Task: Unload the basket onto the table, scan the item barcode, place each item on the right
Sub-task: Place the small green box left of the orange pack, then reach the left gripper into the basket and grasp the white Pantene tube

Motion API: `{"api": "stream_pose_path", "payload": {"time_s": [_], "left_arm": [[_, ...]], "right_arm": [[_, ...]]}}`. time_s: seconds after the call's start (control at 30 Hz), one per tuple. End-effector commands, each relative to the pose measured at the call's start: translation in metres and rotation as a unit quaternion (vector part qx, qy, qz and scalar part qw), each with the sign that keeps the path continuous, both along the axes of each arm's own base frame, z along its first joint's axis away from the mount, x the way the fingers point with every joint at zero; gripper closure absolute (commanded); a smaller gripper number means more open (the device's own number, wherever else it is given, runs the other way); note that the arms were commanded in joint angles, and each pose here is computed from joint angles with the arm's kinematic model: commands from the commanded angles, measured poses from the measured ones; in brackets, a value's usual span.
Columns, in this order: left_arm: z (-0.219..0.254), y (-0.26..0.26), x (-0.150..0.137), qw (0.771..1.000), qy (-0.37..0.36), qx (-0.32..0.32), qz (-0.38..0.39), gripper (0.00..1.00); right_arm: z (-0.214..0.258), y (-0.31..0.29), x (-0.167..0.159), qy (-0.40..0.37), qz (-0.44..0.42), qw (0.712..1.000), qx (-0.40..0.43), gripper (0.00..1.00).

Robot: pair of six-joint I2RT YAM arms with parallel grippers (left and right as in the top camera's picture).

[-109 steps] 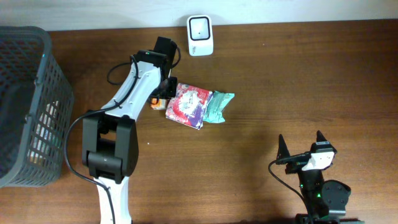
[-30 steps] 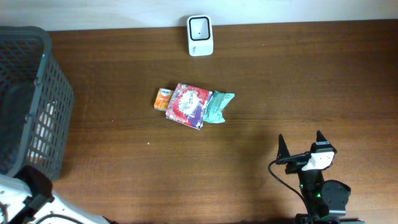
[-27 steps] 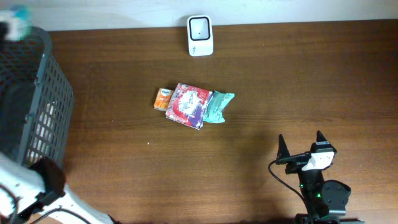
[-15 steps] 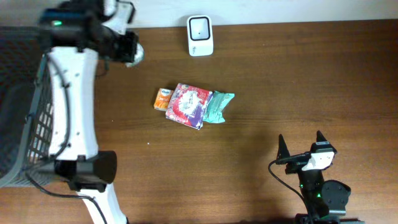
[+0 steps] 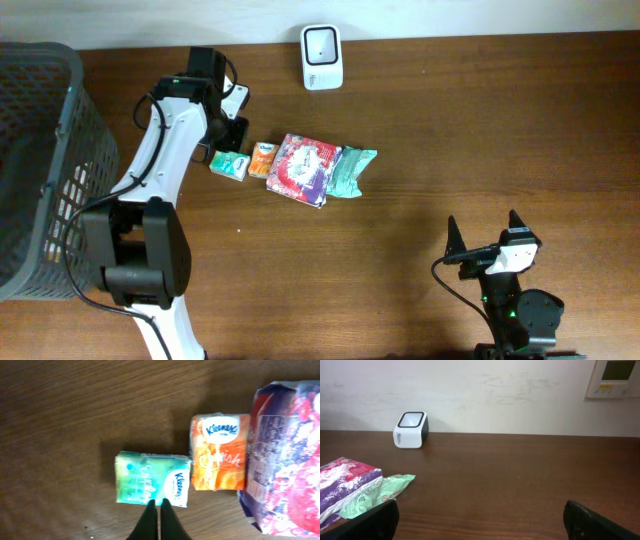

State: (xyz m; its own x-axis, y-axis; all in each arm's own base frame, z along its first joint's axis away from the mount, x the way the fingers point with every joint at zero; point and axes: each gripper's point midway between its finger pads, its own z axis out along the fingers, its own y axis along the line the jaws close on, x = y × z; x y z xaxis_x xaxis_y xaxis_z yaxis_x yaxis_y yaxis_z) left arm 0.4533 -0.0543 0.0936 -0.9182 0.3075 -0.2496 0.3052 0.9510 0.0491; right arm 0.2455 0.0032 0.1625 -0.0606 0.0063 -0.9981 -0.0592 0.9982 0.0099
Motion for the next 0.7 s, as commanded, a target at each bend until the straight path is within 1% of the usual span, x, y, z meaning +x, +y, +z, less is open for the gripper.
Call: {"api": "stream_pose_path", "payload": {"time_s": [0.0, 0.03, 0.07, 0.13, 0.17, 0.2, 0.27, 0.3, 0.37, 0.4, 0.5, 0.57, 0.6, 0.67], "left_arm": [[0.023, -0.01, 0.005, 0.999, -0.015, -0.033, 0.03, 0.88], [0.045, -0.01, 0.01, 0.998, -0.032, -0.043, 0.034, 0.74], [0.064, -0.01, 0.013, 0.997, -0.047, -0.051, 0.034, 0.67], [0.118, -0.003, 0.017, 0.993, -0.095, -0.06, 0.046, 0.64], [0.172, 0.002, 0.016, 0.985, -0.146, -0.078, 0.056, 0.47], [0.214, 0.011, 0.012, 0.976, -0.192, -0.084, 0.066, 0.01], [0.281, 0.045, -0.001, 0.953, -0.275, -0.08, 0.095, 0.01], [0.31, 0.079, -0.012, 0.938, -0.316, -0.057, 0.132, 0.01], [0.332, 0.135, -0.028, 0.916, -0.349, -0.012, 0.197, 0.01], [0.335, 0.179, -0.041, 0.903, -0.352, 0.012, 0.247, 0.01], [0.324, 0.259, -0.066, 0.879, -0.338, 0.044, 0.334, 0.0], [0.306, 0.304, -0.076, 0.866, -0.317, 0.055, 0.383, 0.0], [0.286, 0.325, -0.077, 0.865, -0.295, 0.058, 0.403, 0.01], [0.246, 0.344, -0.071, 0.873, -0.246, 0.051, 0.419, 0.01]], "right_arm": [[-0.003, 0.001, 0.0, 0.002, 0.0, 1.0, 0.002, 0.01], [-0.003, 0.001, 0.0, 0.002, 0.0, 1.0, 0.002, 0.01], [-0.003, 0.001, 0.0, 0.002, 0.0, 1.0, 0.002, 0.01], [-0.003, 0.001, 0.0, 0.002, 0.0, 1.0, 0.002, 0.01], [-0.003, 0.001, 0.0, 0.002, 0.0, 1.0, 0.002, 0.01], [-0.003, 0.001, 0.0, 0.002, 0.0, 1.0, 0.002, 0.01], [-0.003, 0.001, 0.0, 0.002, 0.0, 1.0, 0.002, 0.01], [-0.003, 0.001, 0.0, 0.002, 0.0, 1.0, 0.002, 0.01], [-0.003, 0.001, 0.0, 0.002, 0.0, 1.0, 0.002, 0.01], [-0.003, 0.001, 0.0, 0.002, 0.0, 1.0, 0.002, 0.01], [-0.003, 0.001, 0.0, 0.002, 0.0, 1.0, 0.002, 0.01], [-0.003, 0.001, 0.0, 0.002, 0.0, 1.0, 0.002, 0.01], [-0.003, 0.001, 0.0, 0.002, 0.0, 1.0, 0.002, 0.01], [-0.003, 0.001, 0.0, 0.002, 0.0, 1.0, 0.002, 0.01]]}}
